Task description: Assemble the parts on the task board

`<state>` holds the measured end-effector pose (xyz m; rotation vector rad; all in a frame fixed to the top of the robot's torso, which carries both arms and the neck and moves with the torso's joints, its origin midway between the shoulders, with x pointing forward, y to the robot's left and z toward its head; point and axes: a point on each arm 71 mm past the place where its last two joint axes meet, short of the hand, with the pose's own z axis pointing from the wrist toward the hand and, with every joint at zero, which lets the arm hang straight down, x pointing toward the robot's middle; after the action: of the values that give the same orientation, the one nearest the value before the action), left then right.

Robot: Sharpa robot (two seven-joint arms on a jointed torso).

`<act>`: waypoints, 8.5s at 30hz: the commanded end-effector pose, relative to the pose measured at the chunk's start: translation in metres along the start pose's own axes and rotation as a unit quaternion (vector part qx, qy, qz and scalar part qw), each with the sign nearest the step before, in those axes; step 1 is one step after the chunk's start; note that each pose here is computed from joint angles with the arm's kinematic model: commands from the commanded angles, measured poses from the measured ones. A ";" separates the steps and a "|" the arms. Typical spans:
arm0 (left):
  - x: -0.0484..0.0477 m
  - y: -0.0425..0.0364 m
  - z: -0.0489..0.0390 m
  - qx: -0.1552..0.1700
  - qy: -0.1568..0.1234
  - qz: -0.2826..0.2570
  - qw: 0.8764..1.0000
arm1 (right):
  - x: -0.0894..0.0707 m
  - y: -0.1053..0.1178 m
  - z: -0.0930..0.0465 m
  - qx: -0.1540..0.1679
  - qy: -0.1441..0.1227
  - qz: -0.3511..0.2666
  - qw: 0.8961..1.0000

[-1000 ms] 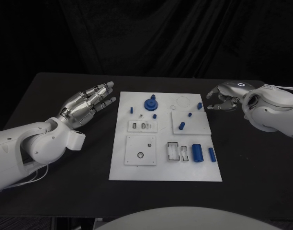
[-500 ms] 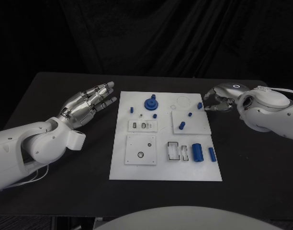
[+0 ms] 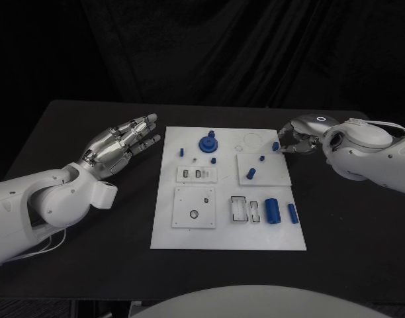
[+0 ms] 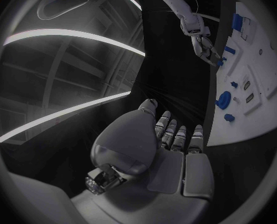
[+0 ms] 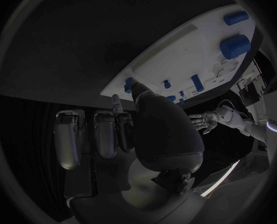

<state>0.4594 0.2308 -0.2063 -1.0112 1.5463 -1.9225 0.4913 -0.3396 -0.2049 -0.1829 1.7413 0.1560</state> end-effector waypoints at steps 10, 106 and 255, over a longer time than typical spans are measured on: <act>0.0015 0.0001 0.0001 0.004 0.008 -0.007 1.000 | 0.005 0.007 0.006 -0.013 0.005 0.001 1.000; 0.0048 0.0049 0.0017 -0.010 0.013 -0.011 1.000 | 0.008 0.188 -0.007 -0.195 -0.016 0.021 0.980; 0.0872 0.0415 0.1231 -0.392 0.059 0.620 0.677 | -0.039 0.081 0.010 -0.083 -0.107 0.087 0.987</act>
<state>0.4982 0.0767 -0.2114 0.1125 2.2128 -0.4276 0.4904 -0.2547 -0.1655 -0.1436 1.5089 0.4565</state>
